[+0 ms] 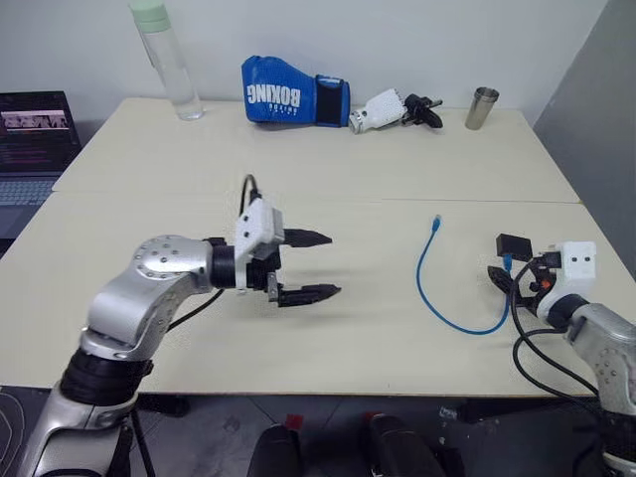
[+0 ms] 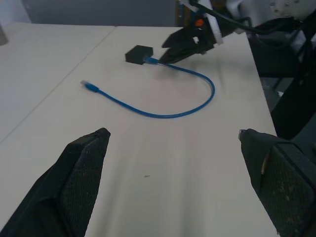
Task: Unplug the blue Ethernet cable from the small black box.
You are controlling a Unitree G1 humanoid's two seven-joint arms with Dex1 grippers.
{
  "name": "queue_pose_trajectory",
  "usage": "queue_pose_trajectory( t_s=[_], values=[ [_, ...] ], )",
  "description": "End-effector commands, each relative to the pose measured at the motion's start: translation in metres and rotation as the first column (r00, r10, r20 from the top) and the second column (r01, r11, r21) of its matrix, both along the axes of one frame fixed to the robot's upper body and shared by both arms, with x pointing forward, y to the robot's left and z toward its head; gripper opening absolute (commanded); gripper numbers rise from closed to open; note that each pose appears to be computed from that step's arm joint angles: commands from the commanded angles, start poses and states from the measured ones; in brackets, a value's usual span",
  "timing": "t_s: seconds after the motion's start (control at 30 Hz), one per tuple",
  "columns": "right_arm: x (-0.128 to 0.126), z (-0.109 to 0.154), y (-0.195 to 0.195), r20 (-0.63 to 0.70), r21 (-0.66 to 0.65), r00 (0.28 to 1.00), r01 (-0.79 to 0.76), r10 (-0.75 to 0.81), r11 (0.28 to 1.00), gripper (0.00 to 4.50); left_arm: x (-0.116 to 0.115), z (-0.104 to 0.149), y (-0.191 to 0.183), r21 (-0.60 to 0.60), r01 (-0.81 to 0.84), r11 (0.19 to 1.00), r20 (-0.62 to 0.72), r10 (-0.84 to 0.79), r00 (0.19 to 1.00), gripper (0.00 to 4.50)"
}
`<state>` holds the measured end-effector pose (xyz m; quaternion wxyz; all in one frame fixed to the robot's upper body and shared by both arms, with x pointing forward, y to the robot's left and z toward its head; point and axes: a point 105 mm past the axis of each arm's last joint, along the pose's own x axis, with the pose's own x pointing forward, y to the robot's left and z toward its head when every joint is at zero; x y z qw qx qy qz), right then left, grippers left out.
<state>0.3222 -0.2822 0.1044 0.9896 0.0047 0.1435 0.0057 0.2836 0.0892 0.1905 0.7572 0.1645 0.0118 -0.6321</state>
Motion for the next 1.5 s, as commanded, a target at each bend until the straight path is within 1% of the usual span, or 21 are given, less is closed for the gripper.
queue_pose_trajectory(
  t_s=[0.03, 0.23, 0.3, 0.33, 0.57, 0.6, 0.67, 0.73, 0.8, 0.87, 0.9, 1.0, 1.03, 1.1, 1.17, 1.23, 1.3, 1.33, 1.37, 1.4, 1.5],
  values=[
    [0.01, 0.004, -0.01, 0.042, -0.053, 0.997, 0.072, -0.07, 0.996, 4.5, 0.0, 0.007, -0.013, 0.01, 0.067, 0.998, 0.066, -0.068, 0.996, 4.45],
    [0.021, -0.006, -0.011, 0.016, -0.038, 0.994, 0.112, -0.112, 0.993, 4.5, 0.003, 0.007, -0.02, 0.007, 0.093, 0.996, 0.079, -0.094, 0.992, 4.45],
    [0.023, -0.01, -0.011, 0.007, -0.035, 0.993, 0.121, -0.121, 0.992, 4.14, 0.004, 0.007, -0.02, 0.005, 0.093, 0.996, 0.083, -0.093, 0.992, 4.5],
    [0.025, -0.012, -0.01, 0.002, -0.032, 0.992, 0.123, -0.123, 0.992, 4.08, 0.005, 0.007, -0.02, 0.003, 0.089, 0.996, 0.085, -0.089, 0.992, 4.5],
    [0.027, -0.02, -0.006, -0.029, -0.013, 0.99, 0.138, -0.138, 0.99, 2.48, 0.005, 0.007, -0.017, 0.001, 0.085, 0.996, 0.082, -0.085, 0.993, 4.5],
    [0.027, -0.02, -0.006, -0.029, -0.013, 0.989, 0.143, -0.143, 0.99, 2.14, 0.005, 0.007, -0.017, 0.002, 0.085, 0.996, 0.081, -0.084, 0.993, 4.5],
    [0.027, -0.02, -0.007, -0.029, -0.014, 0.989, 0.147, -0.148, 0.989, 1.69, 0.005, 0.007, -0.016, 0.002, 0.082, 0.997, 0.081, -0.082, 0.993, 4.5],
    [0.027, -0.019, -0.006, -0.026, -0.017, 0.989, 0.146, -0.147, 0.989, 1.12, 0.006, 0.007, -0.016, 0.001, 0.079, 0.997, 0.082, -0.078, 0.994, 4.5],
    [0.027, -0.018, -0.006, -0.022, -0.023, 0.99, 0.141, -0.141, 0.99, 0.76, 0.007, 0.007, -0.016, -0.001, 0.076, 0.997, 0.083, -0.075, 0.994, 4.5],
    [0.028, -0.009, 0.001, 0.013, -0.058, 0.995, 0.096, -0.095, 0.994, 0.24, 0.009, 0.008, -0.014, -0.007, 0.062, 0.998, 0.079, -0.062, 0.995, 4.5],
    [0.029, -0.002, 0.007, 0.037, -0.083, 0.998, 0.061, -0.058, 0.995, 0.12, 0.011, 0.008, -0.011, -0.012, 0.051, 0.999, 0.075, -0.05, 0.996, 4.5],
    [0.034, 0.028, 0.04, 0.127, -0.241, 0.98, -0.121, 0.155, 0.963, 0.12, 0.019, 0.006, 0.002, -0.032, -0.02, 0.999, 0.044, 0.021, 0.999, 4.5],
    [0.034, 0.036, 0.052, 0.146, -0.31, 0.962, -0.177, 0.231, 0.934, 0.12, 0.023, 0.004, 0.009, -0.029, -0.059, 0.998, 0.036, 0.06, 0.998, 4.5],
    [0.033, 0.053, 0.086, 0.16, -0.521, 0.876, -0.316, 0.454, 0.793, 0.12, 0.031, 0.0, 0.025, -0.028, -0.135, 0.99, 0.011, 0.135, 0.991, 4.5],
    [0.03, 0.059, 0.108, 0.142, -0.642, 0.796, -0.378, 0.588, 0.667, 0.12, 0.035, -0.001, 0.037, -0.042, -0.177, 0.983, -0.024, 0.176, 0.984, 4.5],
    [0.028, 0.066, 0.128, 0.124, -0.733, 0.708, -0.407, 0.695, 0.546, 0.12, 0.036, 0.0, 0.045, -0.052, -0.198, 0.979, -0.049, 0.196, 0.979, 4.5],
    [0.02, 0.077, 0.163, 0.068, -0.856, 0.529, -0.405, 0.846, 0.322, 0.12, 0.038, 0.002, 0.056, -0.076, -0.232, 0.97, -0.102, 0.224, 0.969, 4.5],
    [0.016, 0.082, 0.178, 0.036, -0.895, 0.441, -0.385, 0.897, 0.225, 0.12, 0.039, 0.004, 0.06, -0.099, -0.247, 0.964, -0.143, 0.232, 0.962, 4.5],
    [0.012, 0.086, 0.192, 0.011, -0.92, 0.359, -0.361, 0.933, 0.15, 0.12, 0.04, 0.007, 0.064, -0.123, -0.262, 0.957, -0.184, 0.238, 0.954, 4.5],
    [0.009, 0.09, 0.201, -0.003, -0.937, 0.297, -0.335, 0.955, 0.101, 0.12, 0.04, 0.01, 0.066, -0.149, -0.268, 0.952, -0.226, 0.231, 0.946, 4.5],
    [0.002, 0.096, 0.221, -0.032, -0.959, 0.159, -0.284, 0.987, 0.015, 0.12, 0.036, 0.017, 0.066, -0.21, -0.268, 0.94, -0.323, 0.192, 0.927, 4.5]
  ],
)
